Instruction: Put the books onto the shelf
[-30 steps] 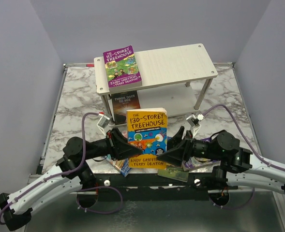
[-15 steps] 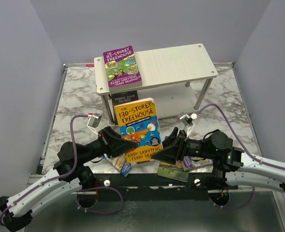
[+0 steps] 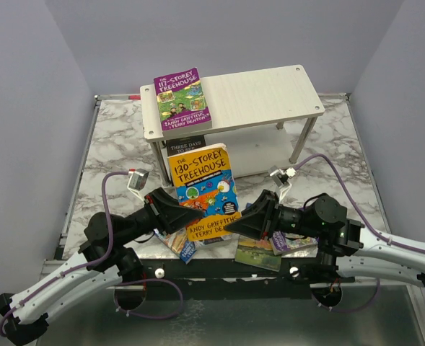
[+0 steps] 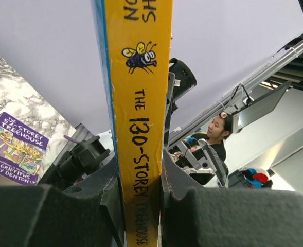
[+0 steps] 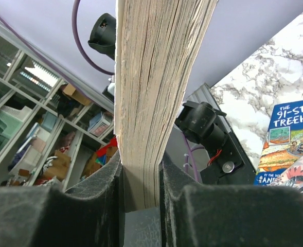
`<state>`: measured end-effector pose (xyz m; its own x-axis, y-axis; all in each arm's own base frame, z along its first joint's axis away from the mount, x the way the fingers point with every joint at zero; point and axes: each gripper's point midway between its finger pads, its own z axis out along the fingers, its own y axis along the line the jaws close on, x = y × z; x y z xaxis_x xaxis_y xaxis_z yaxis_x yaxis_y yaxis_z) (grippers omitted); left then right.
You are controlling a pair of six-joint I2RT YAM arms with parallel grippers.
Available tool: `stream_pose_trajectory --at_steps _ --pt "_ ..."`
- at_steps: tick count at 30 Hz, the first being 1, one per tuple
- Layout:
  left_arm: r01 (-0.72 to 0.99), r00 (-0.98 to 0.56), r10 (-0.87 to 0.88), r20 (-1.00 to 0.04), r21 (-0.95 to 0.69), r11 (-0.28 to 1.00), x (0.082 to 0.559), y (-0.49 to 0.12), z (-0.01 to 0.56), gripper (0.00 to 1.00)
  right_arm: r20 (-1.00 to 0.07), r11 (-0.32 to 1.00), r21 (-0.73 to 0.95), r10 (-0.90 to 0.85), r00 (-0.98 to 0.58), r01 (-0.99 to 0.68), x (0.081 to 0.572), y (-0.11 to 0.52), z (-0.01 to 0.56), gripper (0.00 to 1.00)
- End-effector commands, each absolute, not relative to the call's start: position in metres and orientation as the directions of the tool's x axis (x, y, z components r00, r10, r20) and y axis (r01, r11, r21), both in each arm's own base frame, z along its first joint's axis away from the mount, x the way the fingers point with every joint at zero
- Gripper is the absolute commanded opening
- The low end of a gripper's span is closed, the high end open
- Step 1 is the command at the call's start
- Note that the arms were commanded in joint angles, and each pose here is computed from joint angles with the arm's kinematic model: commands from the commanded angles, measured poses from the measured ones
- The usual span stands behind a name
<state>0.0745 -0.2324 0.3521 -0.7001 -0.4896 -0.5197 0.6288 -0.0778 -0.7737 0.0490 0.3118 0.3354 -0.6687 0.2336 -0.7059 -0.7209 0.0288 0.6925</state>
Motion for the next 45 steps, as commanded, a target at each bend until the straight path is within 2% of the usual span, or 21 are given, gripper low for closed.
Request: stream_pose_trajectory --at_steps 1,4,5,8,10,13,17,23,29,34,45 --pt "0.648 -0.648 -0.563 -0.514 -0.759 -0.053 0.086 -0.225 0.363 0.0 -0.71 0.018 0.676 0.281 -0.645 -0.737 0.052 0.307 0.35 0.03" --pt "0.639 -0.651 -0.562 -0.511 -0.768 -0.042 0.088 -0.225 0.361 0.03 -0.719 0.025 0.667 0.28 -0.636 -0.744 0.053 0.307 0.354 0.01" --pt "0.638 -0.651 -0.561 -0.511 -0.769 -0.039 0.088 -0.226 0.361 0.09 -0.723 0.023 0.663 0.276 -0.633 -0.748 0.052 0.307 0.355 0.01" --pt "0.634 -0.646 -0.558 -0.52 -0.773 -0.014 0.09 -0.225 0.36 0.47 -0.739 0.023 0.645 0.275 -0.615 -0.764 0.051 0.306 0.364 0.01" --pt "0.633 -0.628 -0.564 -0.536 -0.773 0.029 0.094 -0.223 0.36 0.66 -0.753 0.032 0.628 0.276 -0.597 -0.777 0.052 0.304 0.372 0.01" --pt "0.642 -0.591 -0.557 -0.584 -0.758 0.113 0.099 -0.218 0.358 0.83 -0.776 0.072 0.605 0.278 -0.567 -0.793 0.056 0.299 0.384 0.01" --pt "0.657 -0.531 -0.544 -0.65 -0.721 0.221 0.105 -0.209 0.358 0.98 -0.808 0.135 0.567 0.284 -0.517 -0.813 0.064 0.292 0.403 0.0" --pt "0.634 -0.443 -0.505 -0.741 -0.657 0.408 0.119 -0.189 0.345 0.99 -0.851 0.322 0.518 0.294 -0.436 -0.792 0.097 0.29 0.429 0.01" --pt "0.63 -0.388 -0.445 -0.807 -0.584 0.511 0.125 -0.178 0.336 0.99 -0.914 0.482 0.406 0.215 -0.345 -0.776 0.131 0.312 0.45 0.01" --pt "0.64 -0.375 -0.354 -0.857 -0.516 0.57 0.127 -0.179 0.324 0.99 -0.934 0.479 0.357 0.182 -0.307 -0.802 0.148 0.341 0.482 0.01" --pt "0.689 -0.355 -0.214 -0.91 -0.41 0.598 0.13 -0.19 0.302 0.99 -0.851 0.307 0.525 0.181 -0.493 -0.794 0.22 0.377 0.503 0.01"
